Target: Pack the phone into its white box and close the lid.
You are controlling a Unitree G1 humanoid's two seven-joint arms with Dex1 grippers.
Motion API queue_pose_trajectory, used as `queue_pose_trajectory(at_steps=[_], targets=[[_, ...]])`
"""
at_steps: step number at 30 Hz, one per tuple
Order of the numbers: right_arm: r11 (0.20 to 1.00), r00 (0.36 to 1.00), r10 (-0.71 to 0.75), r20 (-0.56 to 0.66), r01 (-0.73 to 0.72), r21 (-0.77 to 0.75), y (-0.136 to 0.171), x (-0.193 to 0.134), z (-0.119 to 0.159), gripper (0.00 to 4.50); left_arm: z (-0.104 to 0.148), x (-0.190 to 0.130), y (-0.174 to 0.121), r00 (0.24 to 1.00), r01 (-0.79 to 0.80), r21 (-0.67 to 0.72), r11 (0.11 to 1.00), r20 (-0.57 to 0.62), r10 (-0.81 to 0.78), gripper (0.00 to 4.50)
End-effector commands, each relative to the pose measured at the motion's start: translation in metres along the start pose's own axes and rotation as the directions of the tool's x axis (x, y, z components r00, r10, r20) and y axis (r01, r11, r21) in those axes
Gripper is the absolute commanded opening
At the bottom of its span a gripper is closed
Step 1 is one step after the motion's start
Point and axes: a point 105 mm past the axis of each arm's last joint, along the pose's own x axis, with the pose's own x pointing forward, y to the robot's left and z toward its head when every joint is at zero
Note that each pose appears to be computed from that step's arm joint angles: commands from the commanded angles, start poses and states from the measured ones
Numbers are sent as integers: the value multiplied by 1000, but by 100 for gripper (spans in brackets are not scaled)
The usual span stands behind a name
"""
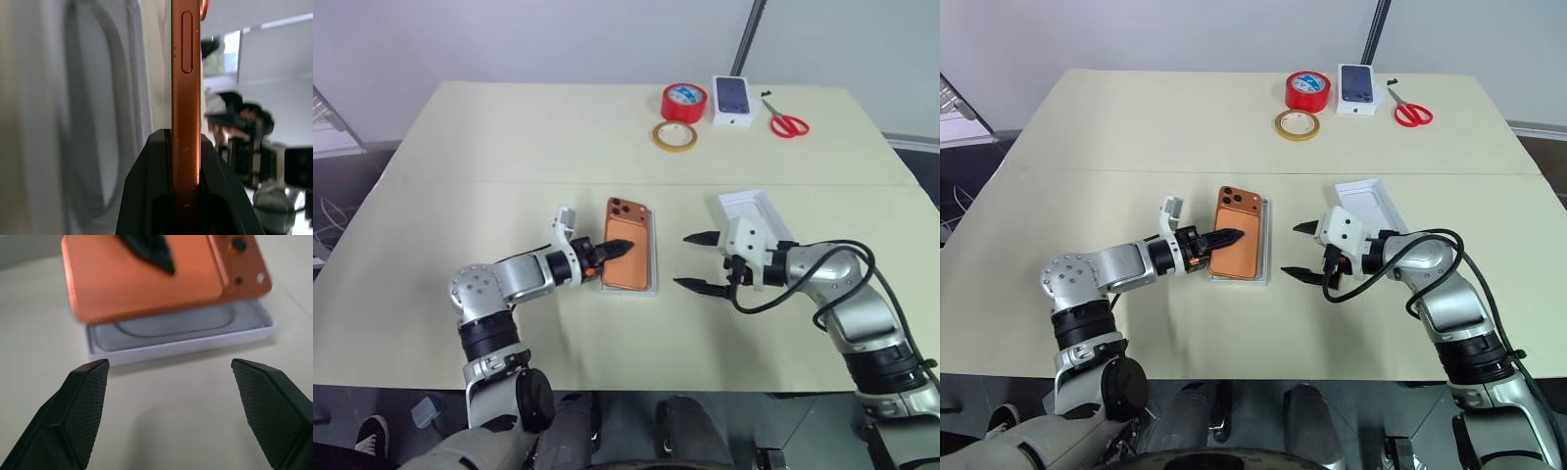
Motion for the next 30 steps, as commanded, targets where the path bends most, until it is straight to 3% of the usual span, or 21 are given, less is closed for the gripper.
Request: queue_pose_trajectory(at_steps=[1,4,8,28,30], targets=[[998,999,-29,37,31,-51,-4,3,10,420,1,7,-8,999,32,35,999,-16,-32,99],[998,998,-39,41,41,-54,-5,3,11,420,4,6,-6,1000,25,30,999,-2,-25,226],[997,998,-57,23,58,-59,-8,0,4,420,8,4,-14,998,51,55,997,32,-53,442],[992,997,-78,15,80,-93,-15,14,1,420,30,-30,-34,990,25,193,981,129,-50,448],[993,995,-96,33,98,-62,-19,15,3,365,37,-37,-36,986,-3,240,971,163,-37,450]])
